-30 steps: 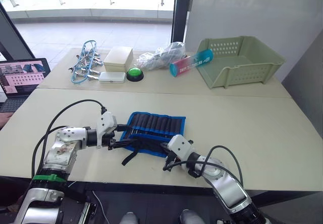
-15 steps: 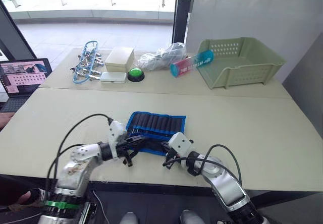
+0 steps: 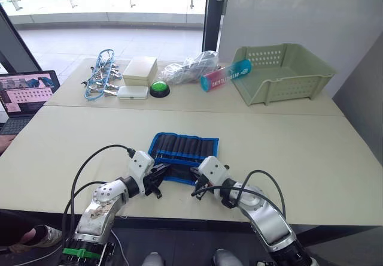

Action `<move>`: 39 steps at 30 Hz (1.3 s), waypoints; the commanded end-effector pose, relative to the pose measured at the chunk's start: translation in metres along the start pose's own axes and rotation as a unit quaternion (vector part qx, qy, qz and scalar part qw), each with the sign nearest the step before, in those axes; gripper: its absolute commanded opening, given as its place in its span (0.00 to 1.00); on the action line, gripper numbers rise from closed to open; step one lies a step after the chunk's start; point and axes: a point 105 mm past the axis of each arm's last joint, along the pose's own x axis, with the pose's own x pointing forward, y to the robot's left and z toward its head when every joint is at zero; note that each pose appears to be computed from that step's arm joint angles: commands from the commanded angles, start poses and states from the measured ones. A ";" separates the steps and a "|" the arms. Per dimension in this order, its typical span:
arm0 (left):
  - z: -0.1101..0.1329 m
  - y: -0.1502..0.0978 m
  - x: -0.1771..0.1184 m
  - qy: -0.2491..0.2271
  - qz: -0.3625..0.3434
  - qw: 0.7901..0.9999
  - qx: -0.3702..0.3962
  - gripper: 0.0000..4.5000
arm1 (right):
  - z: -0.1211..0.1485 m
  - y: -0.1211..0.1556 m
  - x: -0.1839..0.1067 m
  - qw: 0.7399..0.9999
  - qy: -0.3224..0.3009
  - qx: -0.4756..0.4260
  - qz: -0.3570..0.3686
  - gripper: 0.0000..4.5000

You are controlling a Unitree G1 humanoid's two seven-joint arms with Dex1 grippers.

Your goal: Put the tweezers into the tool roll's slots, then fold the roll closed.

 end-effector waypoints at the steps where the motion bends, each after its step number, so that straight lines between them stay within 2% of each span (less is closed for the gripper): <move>1: -0.011 -0.008 0.000 0.021 -0.009 1.000 -0.011 0.00 | 0.006 0.015 0.014 1.000 0.000 -0.021 0.013 0.00; 4: -0.009 -0.009 0.000 0.018 -0.008 1.000 -0.013 0.00 | -0.004 0.013 0.022 1.000 0.018 -0.008 -0.003 0.00; 8: -0.006 -0.007 -0.002 0.015 0.000 1.000 -0.015 0.00 | -0.029 0.004 0.020 0.997 0.074 -0.015 -0.033 0.00; 16: -0.001 0.006 -0.010 0.011 0.019 1.000 -0.018 0.00 | -0.069 -0.027 -0.031 0.988 0.141 -0.007 -0.065 0.00; 19: 0.001 0.005 -0.008 0.009 0.016 1.000 -0.018 0.00 | -0.074 -0.031 -0.042 0.986 0.149 0.003 -0.070 0.00; 28: 0.000 0.003 -0.008 0.011 0.014 1.000 -0.021 0.00 | -0.057 -0.029 -0.037 0.990 0.124 0.026 -0.063 0.00; 32: 0.025 0.007 -0.012 -0.040 0.011 0.999 -0.033 0.00 | -0.018 -0.031 -0.034 0.996 0.021 0.056 -0.059 0.00; 34: 0.041 0.003 -0.020 -0.063 -0.018 0.997 -0.040 0.00 | -0.001 -0.039 -0.041 0.996 -0.006 0.069 -0.058 0.00; 36: 0.057 0.004 -0.033 -0.075 -0.040 0.996 -0.028 0.00 | 0.009 -0.048 -0.052 0.992 -0.017 0.113 -0.058 0.00; 39: 0.072 0.010 -0.051 -0.076 -0.057 0.995 -0.004 0.00 | 0.011 -0.058 -0.066 0.985 0.003 0.166 -0.046 0.00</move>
